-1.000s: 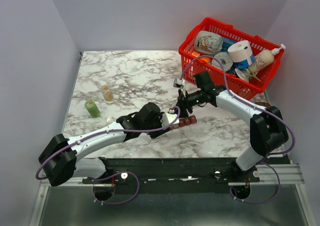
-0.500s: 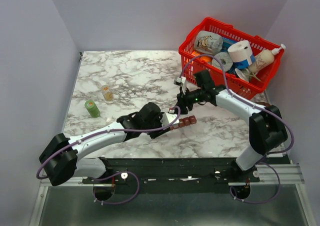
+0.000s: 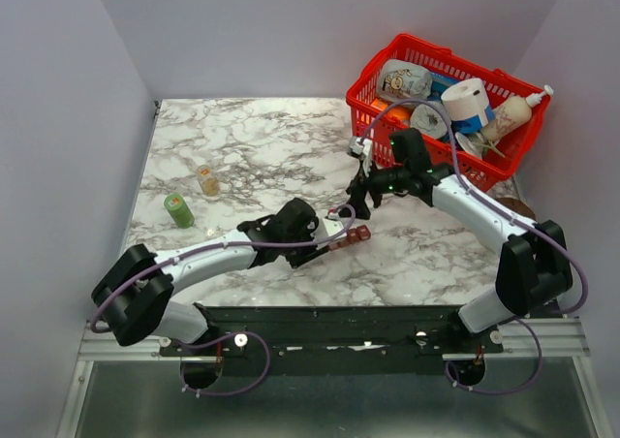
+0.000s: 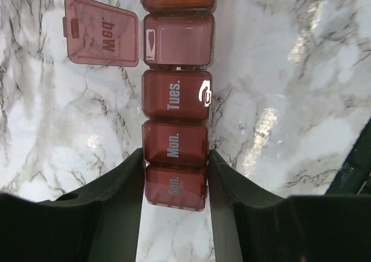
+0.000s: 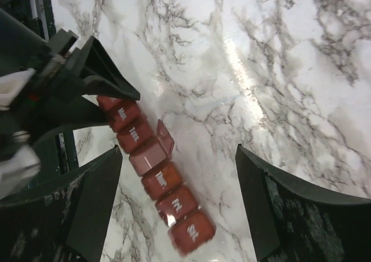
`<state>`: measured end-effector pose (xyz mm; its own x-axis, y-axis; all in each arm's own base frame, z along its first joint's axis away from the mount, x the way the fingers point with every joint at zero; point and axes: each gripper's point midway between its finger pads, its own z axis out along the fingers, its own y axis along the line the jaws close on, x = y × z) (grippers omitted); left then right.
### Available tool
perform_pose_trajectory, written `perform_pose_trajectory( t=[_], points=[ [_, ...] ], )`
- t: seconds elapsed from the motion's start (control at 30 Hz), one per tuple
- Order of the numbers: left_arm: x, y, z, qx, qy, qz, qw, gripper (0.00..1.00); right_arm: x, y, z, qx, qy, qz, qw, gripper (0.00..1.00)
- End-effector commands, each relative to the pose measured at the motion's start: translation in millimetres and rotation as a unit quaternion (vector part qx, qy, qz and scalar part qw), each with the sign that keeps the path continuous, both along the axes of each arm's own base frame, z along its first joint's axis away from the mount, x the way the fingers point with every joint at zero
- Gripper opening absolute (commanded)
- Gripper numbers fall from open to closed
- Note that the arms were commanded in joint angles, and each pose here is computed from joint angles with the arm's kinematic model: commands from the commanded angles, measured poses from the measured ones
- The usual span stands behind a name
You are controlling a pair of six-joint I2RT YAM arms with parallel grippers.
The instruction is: Sort the pills into containers
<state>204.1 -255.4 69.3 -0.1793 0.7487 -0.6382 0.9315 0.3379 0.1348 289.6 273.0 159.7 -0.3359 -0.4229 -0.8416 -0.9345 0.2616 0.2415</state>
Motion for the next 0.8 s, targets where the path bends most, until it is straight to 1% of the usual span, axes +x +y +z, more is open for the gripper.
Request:
perform_pose_trajectory(
  t=[0.0, 0.07, 0.1, 0.13, 0.2, 0.23, 0.33, 0.43, 0.77],
  points=[
    [22, 5, -6, 0.029, -0.003, 0.039, 0.999, 0.00, 8, -21, -2, -0.019, -0.031, -0.021, 0.999, 0.86],
    [29, 8, -15, 0.046, 0.002, 0.056, 0.997, 0.00, 6, -25, -13, -0.034, -0.024, -0.025, 0.999, 0.74],
    [34, 6, -13, 0.047, 0.001, 0.062, 0.997, 0.00, 4, -27, -20, -0.041, -0.013, -0.028, 0.999, 0.67],
    [36, 8, -19, 0.055, 0.005, 0.069, 0.996, 0.00, 2, -29, -27, -0.046, 0.002, -0.032, 0.998, 0.53],
    [40, 9, -21, 0.055, 0.007, 0.081, 0.995, 0.00, 0, -31, -42, -0.060, 0.029, -0.037, 0.997, 0.43],
    [44, 13, -24, 0.064, 0.004, 0.091, 0.994, 0.00, 2, -32, -46, -0.068, 0.035, -0.042, 0.996, 0.36],
    [45, 17, -28, 0.070, 0.006, 0.100, 0.993, 0.00, 4, -36, -68, -0.096, 0.072, -0.051, 0.992, 0.26],
    [43, 19, -31, 0.073, 0.007, 0.102, 0.992, 0.00, 9, -42, -83, -0.122, 0.082, -0.069, 0.987, 0.25],
    [44, 15, -32, 0.068, 0.012, 0.097, 0.993, 0.00, 23, -44, -110, -0.155, 0.120, -0.101, 0.975, 0.21]
  ],
)
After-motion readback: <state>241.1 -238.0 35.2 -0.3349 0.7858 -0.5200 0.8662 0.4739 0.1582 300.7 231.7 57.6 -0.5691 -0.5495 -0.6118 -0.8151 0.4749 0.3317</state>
